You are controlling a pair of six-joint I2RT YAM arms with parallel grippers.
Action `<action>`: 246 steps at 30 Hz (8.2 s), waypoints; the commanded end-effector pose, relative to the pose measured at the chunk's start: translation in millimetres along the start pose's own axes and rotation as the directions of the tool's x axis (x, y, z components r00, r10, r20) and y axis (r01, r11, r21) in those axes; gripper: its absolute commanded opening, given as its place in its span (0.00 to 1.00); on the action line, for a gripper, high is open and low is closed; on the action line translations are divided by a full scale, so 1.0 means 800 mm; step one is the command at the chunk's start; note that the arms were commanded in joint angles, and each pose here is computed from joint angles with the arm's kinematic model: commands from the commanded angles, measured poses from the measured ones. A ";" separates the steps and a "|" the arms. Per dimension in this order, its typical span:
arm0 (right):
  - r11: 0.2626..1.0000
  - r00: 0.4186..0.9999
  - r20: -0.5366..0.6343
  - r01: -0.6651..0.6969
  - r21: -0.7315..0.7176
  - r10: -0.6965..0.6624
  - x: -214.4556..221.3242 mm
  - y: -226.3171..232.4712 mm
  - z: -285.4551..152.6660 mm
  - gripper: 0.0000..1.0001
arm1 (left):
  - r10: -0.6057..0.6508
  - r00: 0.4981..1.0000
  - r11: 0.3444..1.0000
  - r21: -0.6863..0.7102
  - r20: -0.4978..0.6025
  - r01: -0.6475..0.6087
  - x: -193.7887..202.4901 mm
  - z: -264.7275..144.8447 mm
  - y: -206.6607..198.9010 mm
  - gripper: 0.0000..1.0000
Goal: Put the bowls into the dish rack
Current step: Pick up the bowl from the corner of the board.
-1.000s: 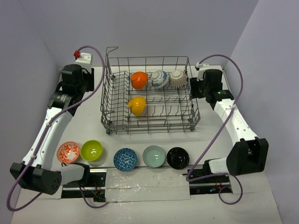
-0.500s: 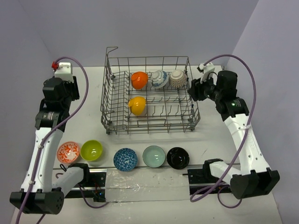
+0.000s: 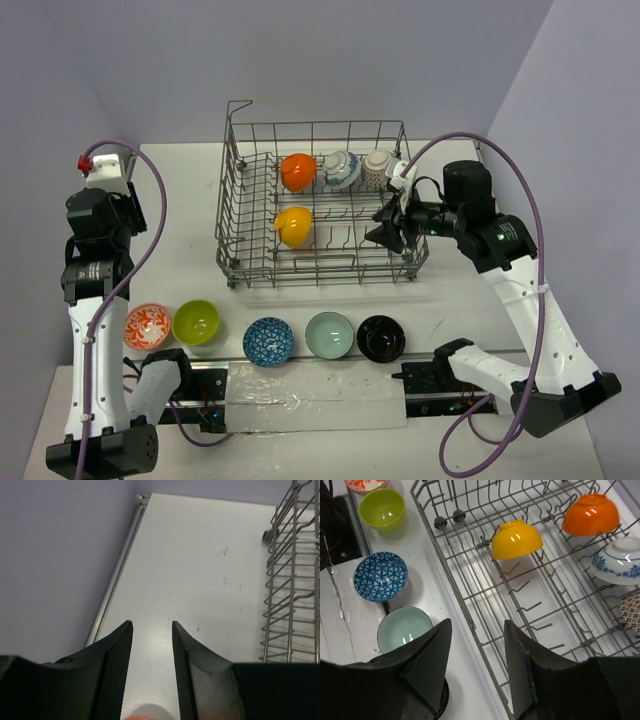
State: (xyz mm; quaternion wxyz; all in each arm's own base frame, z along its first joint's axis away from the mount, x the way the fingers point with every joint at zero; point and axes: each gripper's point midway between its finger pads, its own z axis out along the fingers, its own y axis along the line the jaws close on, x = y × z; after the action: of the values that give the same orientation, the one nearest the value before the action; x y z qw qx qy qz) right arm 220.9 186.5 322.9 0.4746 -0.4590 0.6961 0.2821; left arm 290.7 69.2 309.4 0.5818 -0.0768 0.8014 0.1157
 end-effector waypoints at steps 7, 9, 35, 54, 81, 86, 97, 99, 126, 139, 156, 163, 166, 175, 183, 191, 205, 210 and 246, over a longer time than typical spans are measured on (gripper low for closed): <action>1.000 1.000 0.026 -0.014 0.002 0.014 0.022 0.000 0.021 0.54 | 0.076 0.976 0.997 -0.007 -0.206 -0.079 0.077 -0.023 0.013 0.41; 1.000 0.999 0.039 -0.011 0.015 0.011 0.024 0.000 0.021 0.54 | 0.120 0.962 0.992 0.004 -0.246 -0.123 0.094 -0.027 0.016 0.41; 0.991 0.994 -0.083 -0.065 0.115 0.075 0.088 -0.037 0.052 0.56 | 0.174 0.813 0.982 0.035 -0.555 -0.187 0.270 -0.013 0.058 0.36; 0.982 0.986 -0.136 -0.073 0.177 0.098 0.110 -0.058 0.057 0.56 | 0.184 0.797 0.982 0.074 -0.575 -0.174 0.260 -0.054 0.065 0.36; 0.972 0.985 -0.149 -0.049 0.230 0.085 0.116 -0.069 0.053 0.56 | 0.236 0.708 0.971 0.132 -0.666 -0.199 0.308 -0.083 0.061 0.33; 0.972 0.984 -0.157 -0.051 0.229 0.089 0.119 -0.069 0.054 0.56 | 0.223 0.721 0.974 0.118 -0.656 -0.193 0.305 -0.073 0.062 0.35; 0.970 0.980 -0.176 -0.049 0.237 0.092 0.127 -0.073 0.056 0.56 | 0.199 0.699 0.977 0.081 -0.687 -0.199 0.314 -0.057 0.082 0.33; 0.970 0.980 -0.178 -0.046 0.238 0.090 0.127 -0.073 0.056 0.56 | 0.193 0.703 0.978 0.071 -0.684 -0.198 0.313 -0.052 0.087 0.33; 0.966 0.976 -0.197 -0.040 0.255 0.092 0.134 -0.077 0.056 0.56 | 0.176 0.683 0.983 0.083 -0.709 -0.167 0.315 -0.028 0.100 0.31; 0.963 0.976 -0.199 -0.034 0.268 0.090 0.135 -0.080 0.054 0.56 | 0.190 0.666 0.982 0.127 -0.721 -0.143 0.323 -0.027 0.093 0.24; 0.957 0.975 -0.203 -0.024 0.287 0.086 0.136 -0.084 0.052 0.56 | 0.182 0.666 0.983 0.135 -0.723 -0.122 0.319 -0.023 0.091 0.20; 0.958 0.976 -0.204 -0.021 0.287 0.083 0.136 -0.084 0.051 0.56 | 0.176 0.662 0.984 0.127 -0.729 -0.122 0.319 -0.021 0.092 0.22; 0.958 0.975 -0.205 -0.021 0.286 0.082 0.136 -0.084 0.051 0.56 | 0.181 0.661 0.983 0.117 -0.729 -0.139 0.318 -0.021 0.097 0.24; 0.958 0.975 -0.210 -0.013 0.288 0.076 0.138 -0.084 0.050 0.56 | 0.186 0.657 0.982 0.153 -0.730 -0.108 0.313 -0.017 0.091 0.28; 0.958 0.972 -0.223 -0.011 0.287 0.078 0.142 -0.085 0.051 0.56 | 0.193 0.642 0.978 0.200 -0.742 -0.062 0.311 -0.015 0.082 0.27; 0.958 0.969 -0.234 -0.007 0.286 0.077 0.146 -0.085 0.051 0.56 | 0.212 0.623 0.970 0.241 -0.753 -0.038 0.315 -0.019 0.076 0.27; 0.961 0.966 -0.244 -0.010 0.276 0.080 0.150 -0.083 0.053 0.55 | 0.207 0.626 0.971 0.235 -0.752 -0.039 0.309 -0.007 0.088 0.25; 0.961 0.963 -0.258 -0.009 0.277 0.084 0.154 -0.085 0.054 0.55 | 0.204 0.633 0.971 0.237 -0.747 -0.033 0.305 -0.007 0.091 0.25; 0.960 0.955 -0.284 0.001 0.281 0.082 0.162 -0.088 0.054 0.55 | 0.230 0.598 0.941 0.333 -0.768 0.064 0.317 -0.019 0.085 0.30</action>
State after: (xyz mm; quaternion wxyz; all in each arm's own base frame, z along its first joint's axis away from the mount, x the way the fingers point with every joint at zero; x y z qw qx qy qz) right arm 282.1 146.0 191.8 0.4178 -0.4069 0.8025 0.1261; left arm 172.9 132.7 70.7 0.1438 0.0002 0.9893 -0.0264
